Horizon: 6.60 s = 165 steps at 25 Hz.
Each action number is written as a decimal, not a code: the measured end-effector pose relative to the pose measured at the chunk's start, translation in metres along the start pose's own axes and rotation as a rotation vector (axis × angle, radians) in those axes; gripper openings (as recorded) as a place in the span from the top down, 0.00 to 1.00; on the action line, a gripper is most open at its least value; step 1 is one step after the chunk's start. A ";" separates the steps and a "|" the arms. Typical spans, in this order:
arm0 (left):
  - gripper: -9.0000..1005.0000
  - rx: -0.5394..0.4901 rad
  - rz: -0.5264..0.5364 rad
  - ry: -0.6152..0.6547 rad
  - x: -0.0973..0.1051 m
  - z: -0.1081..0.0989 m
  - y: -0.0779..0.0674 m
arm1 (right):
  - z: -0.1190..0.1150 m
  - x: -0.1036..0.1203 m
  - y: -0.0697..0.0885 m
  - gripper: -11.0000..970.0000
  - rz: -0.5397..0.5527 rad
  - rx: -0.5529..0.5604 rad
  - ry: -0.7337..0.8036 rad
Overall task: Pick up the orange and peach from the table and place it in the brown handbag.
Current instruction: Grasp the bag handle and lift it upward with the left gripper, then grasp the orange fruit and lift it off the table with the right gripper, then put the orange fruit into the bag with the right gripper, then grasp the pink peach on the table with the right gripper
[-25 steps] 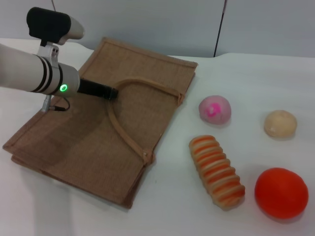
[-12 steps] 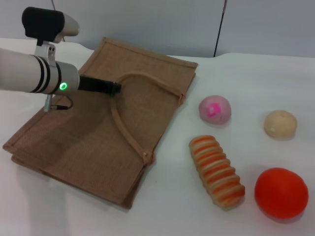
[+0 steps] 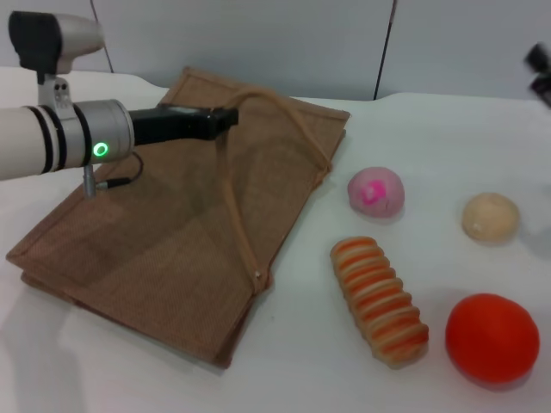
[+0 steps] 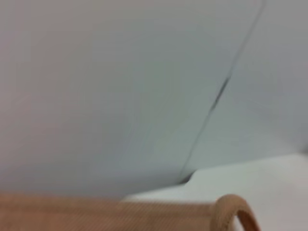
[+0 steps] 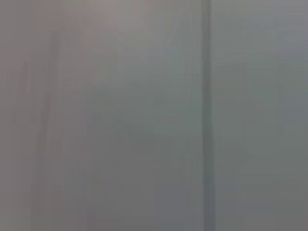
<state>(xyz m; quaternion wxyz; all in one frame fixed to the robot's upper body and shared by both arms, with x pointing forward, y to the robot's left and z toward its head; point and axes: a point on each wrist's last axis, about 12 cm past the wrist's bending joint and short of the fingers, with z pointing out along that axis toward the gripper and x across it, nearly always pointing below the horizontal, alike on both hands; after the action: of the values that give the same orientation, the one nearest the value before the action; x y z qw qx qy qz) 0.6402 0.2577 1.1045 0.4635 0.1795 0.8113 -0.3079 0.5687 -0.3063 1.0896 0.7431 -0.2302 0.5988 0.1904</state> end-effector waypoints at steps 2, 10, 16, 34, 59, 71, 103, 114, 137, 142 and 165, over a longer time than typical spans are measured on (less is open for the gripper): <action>0.87 0.031 0.013 -0.046 0.000 -0.004 -0.002 | 0.003 -0.001 0.001 0.22 0.006 -0.052 0.023; 0.87 0.180 0.054 -0.209 0.002 -0.022 -0.015 | 0.012 -0.015 0.000 0.22 0.113 -0.451 0.302; 0.87 0.218 0.076 -0.295 0.003 -0.033 -0.018 | 0.007 -0.020 0.001 0.22 0.179 -0.608 0.485; 0.87 0.276 0.071 -0.373 0.003 -0.051 -0.019 | -0.004 -0.014 0.003 0.22 0.307 -0.704 0.930; 0.87 0.282 0.071 -0.377 0.003 -0.055 -0.017 | -0.012 -0.015 -0.004 0.53 0.262 -0.652 1.020; 0.87 0.293 0.068 -0.389 0.003 -0.057 -0.018 | -0.011 -0.020 -0.006 0.79 0.215 -0.643 0.978; 0.87 0.521 0.077 -0.481 -0.025 -0.058 -0.043 | 0.118 -0.045 0.071 0.93 0.032 -0.943 0.515; 0.87 0.579 0.090 -0.483 -0.034 -0.050 -0.053 | 0.143 -0.025 0.078 0.91 -0.033 -0.772 0.523; 0.87 0.606 0.053 -0.614 -0.032 -0.069 -0.051 | 0.160 0.003 0.116 0.77 -0.294 -0.787 0.520; 0.87 0.553 0.028 -0.666 -0.025 -0.080 -0.042 | 0.157 0.005 0.121 0.71 -0.304 -0.798 0.484; 0.87 0.240 -0.035 -0.848 0.020 -0.132 -0.007 | 0.064 -0.015 0.059 0.22 -0.107 -0.636 0.085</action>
<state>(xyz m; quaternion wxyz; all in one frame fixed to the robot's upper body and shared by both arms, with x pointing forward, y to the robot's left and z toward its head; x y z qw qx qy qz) 0.5410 0.3405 1.1398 0.7262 0.0761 0.5107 -0.4539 0.5841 -0.2217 1.1089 0.6173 -0.4898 0.5267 0.3187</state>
